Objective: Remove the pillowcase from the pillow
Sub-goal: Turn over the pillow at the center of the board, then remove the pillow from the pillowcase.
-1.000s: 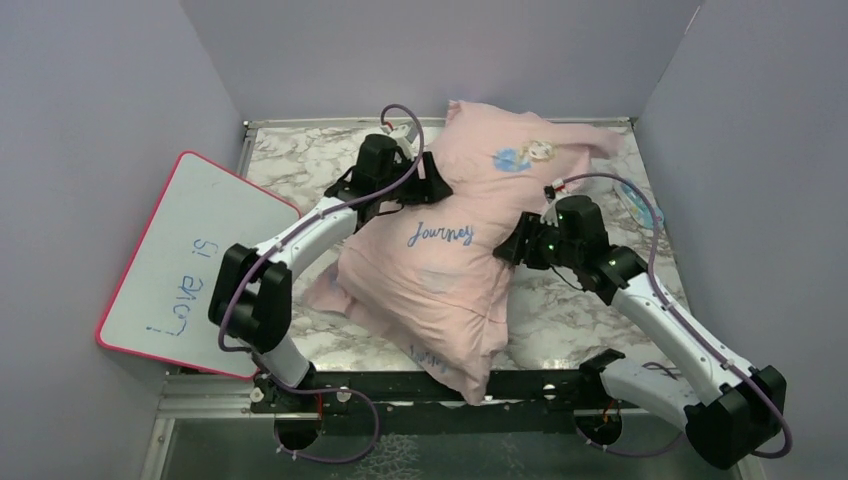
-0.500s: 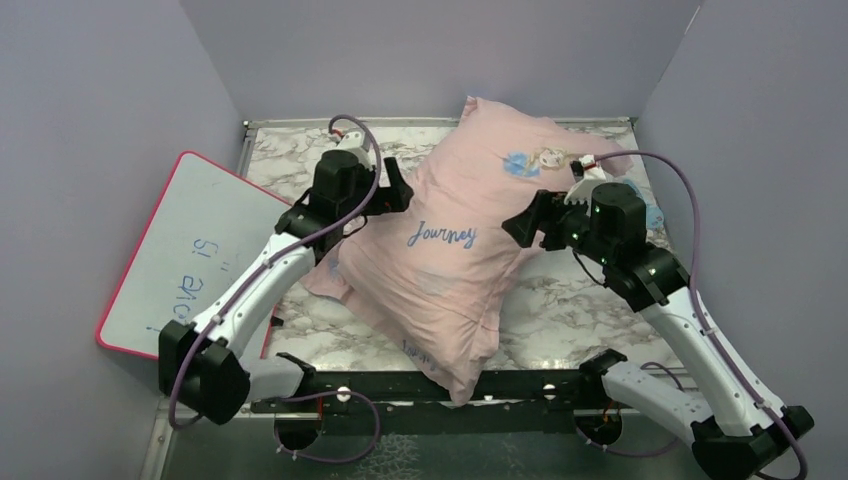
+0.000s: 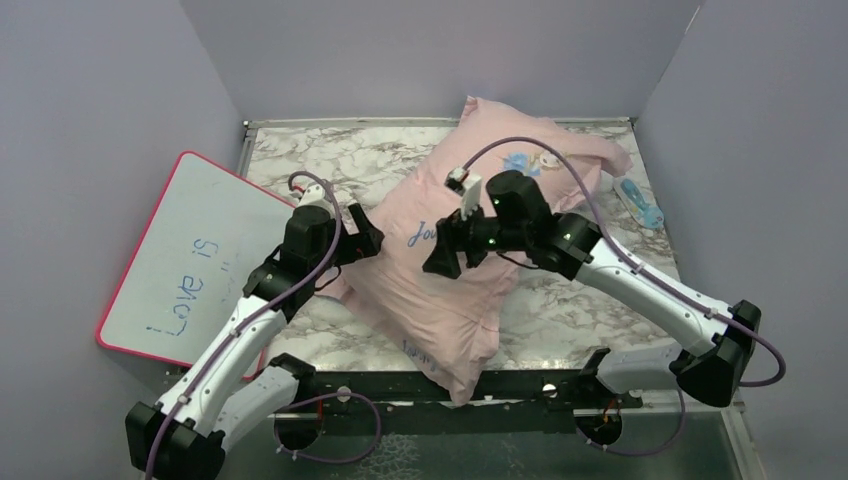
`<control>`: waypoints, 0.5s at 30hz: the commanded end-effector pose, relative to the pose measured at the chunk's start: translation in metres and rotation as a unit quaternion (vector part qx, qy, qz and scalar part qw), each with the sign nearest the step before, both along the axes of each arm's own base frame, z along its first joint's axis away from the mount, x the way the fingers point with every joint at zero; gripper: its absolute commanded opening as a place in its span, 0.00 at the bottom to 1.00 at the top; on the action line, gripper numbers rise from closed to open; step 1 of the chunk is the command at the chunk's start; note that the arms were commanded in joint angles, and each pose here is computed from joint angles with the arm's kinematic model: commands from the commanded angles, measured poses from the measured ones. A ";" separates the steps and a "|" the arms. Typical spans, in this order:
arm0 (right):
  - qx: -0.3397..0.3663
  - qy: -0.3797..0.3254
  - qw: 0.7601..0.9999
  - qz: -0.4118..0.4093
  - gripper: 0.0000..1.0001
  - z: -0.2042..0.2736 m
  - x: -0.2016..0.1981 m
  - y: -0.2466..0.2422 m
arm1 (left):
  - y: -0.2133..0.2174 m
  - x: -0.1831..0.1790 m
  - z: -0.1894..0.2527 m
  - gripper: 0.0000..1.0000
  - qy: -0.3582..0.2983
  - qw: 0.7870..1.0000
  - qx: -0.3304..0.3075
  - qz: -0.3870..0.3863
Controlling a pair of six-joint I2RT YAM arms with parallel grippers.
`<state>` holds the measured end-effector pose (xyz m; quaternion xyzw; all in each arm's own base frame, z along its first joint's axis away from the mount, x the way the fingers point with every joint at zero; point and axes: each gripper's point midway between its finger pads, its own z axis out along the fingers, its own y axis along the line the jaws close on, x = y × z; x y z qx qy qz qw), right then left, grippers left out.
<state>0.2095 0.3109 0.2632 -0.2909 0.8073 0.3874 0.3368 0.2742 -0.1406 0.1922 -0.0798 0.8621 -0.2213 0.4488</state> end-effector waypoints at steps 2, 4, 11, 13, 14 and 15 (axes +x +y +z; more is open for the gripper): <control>-0.141 -0.087 0.986 -0.026 0.76 -0.023 0.005 0.003 | 0.008 -0.016 0.001 0.99 -0.001 0.999 -0.028 0.018; -0.225 -0.106 0.964 -0.097 0.76 -0.042 0.029 -0.024 | 0.003 -0.021 -0.002 0.99 0.004 0.999 -0.034 0.002; -0.335 -0.052 0.913 -0.228 0.58 -0.112 0.043 -0.084 | -0.022 -0.026 -0.040 0.84 0.050 0.995 -0.038 -0.072; -0.313 -0.007 0.925 -0.215 0.43 -0.130 0.025 -0.080 | -0.033 -0.022 -0.045 0.72 0.053 0.993 -0.052 -0.089; -0.295 0.015 0.934 -0.202 0.37 -0.136 0.014 -0.075 | -0.040 -0.020 -0.046 0.66 0.051 0.991 -0.063 -0.102; -0.272 0.037 0.944 -0.184 0.29 -0.142 0.001 -0.070 | -0.046 -0.017 -0.046 0.58 0.046 0.990 -0.073 -0.113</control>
